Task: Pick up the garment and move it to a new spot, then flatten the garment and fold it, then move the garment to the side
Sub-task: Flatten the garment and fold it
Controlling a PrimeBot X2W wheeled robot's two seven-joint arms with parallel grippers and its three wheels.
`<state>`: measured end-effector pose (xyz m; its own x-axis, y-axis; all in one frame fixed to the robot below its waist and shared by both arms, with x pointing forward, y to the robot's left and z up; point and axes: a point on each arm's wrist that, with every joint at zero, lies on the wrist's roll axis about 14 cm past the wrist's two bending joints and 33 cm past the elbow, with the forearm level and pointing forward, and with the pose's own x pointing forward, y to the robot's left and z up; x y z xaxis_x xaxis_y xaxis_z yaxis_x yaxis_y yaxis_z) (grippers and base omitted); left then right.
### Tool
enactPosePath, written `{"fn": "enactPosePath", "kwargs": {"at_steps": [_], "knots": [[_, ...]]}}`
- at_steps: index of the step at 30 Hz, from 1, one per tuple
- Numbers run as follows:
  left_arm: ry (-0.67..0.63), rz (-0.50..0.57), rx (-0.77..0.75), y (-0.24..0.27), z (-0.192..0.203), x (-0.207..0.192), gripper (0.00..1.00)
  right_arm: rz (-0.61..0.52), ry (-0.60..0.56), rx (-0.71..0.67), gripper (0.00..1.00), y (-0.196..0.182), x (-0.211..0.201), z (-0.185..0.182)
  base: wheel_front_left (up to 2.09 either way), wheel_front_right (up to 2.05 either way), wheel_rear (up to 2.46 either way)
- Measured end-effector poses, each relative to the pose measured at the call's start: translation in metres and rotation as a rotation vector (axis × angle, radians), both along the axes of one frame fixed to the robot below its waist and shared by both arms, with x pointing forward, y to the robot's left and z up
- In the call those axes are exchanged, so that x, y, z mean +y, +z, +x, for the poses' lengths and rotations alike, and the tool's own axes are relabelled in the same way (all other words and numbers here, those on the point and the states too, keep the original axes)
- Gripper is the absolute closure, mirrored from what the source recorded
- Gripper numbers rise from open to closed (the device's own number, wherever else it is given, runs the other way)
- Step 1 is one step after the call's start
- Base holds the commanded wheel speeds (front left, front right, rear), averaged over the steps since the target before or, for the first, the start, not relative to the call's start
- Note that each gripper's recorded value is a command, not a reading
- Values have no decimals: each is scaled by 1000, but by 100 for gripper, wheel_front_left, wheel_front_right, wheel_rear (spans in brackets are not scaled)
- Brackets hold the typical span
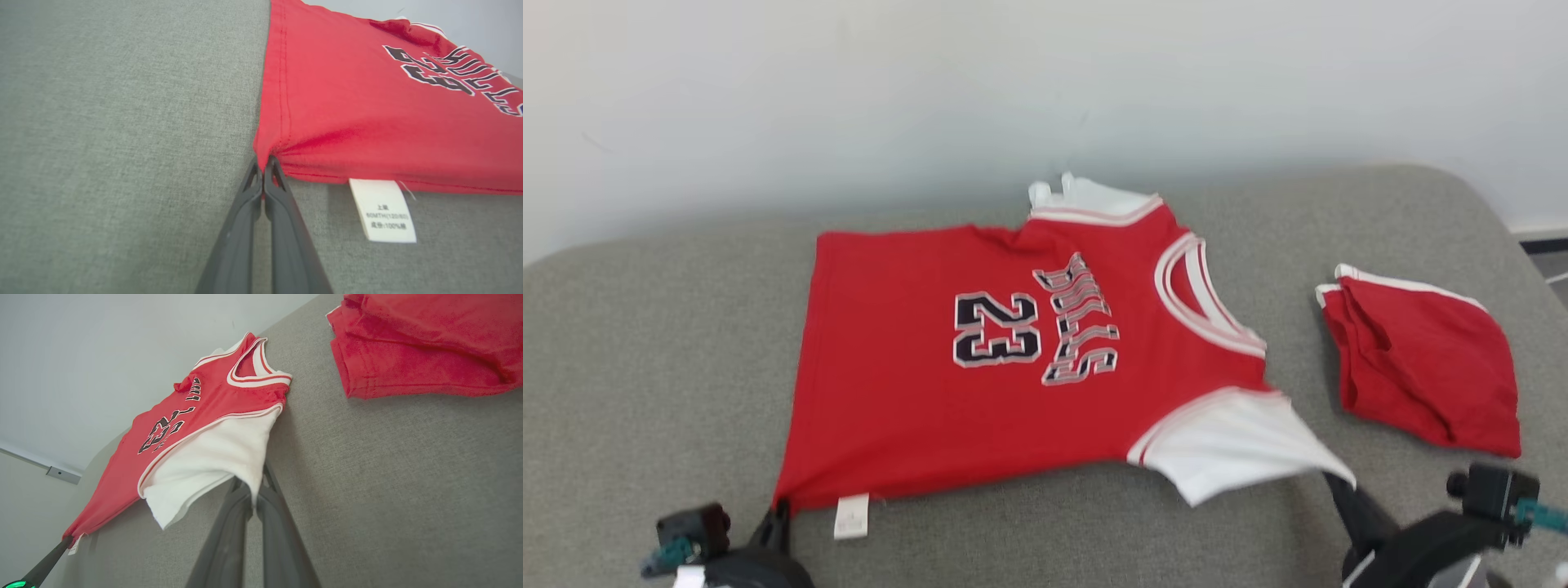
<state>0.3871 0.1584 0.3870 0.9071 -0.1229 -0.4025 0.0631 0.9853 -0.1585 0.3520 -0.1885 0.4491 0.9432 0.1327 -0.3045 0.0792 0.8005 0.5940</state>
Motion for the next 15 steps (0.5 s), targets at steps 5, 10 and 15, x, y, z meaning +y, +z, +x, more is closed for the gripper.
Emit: {"fn": "enactPosePath", "kwargs": {"at_steps": [5,10,15], "knots": [[52,6,-1,-3,-27,10,100,18,1,59,100,-13,8,-33,0,0,0],[92,-3,-16,-2,-42,17,100,16,33,112,100,-22,18,-49,0,0,0],[112,-3,-3,-8,-55,22,100,25,82,145,100,-26,33,-56,0,0,0]]}}
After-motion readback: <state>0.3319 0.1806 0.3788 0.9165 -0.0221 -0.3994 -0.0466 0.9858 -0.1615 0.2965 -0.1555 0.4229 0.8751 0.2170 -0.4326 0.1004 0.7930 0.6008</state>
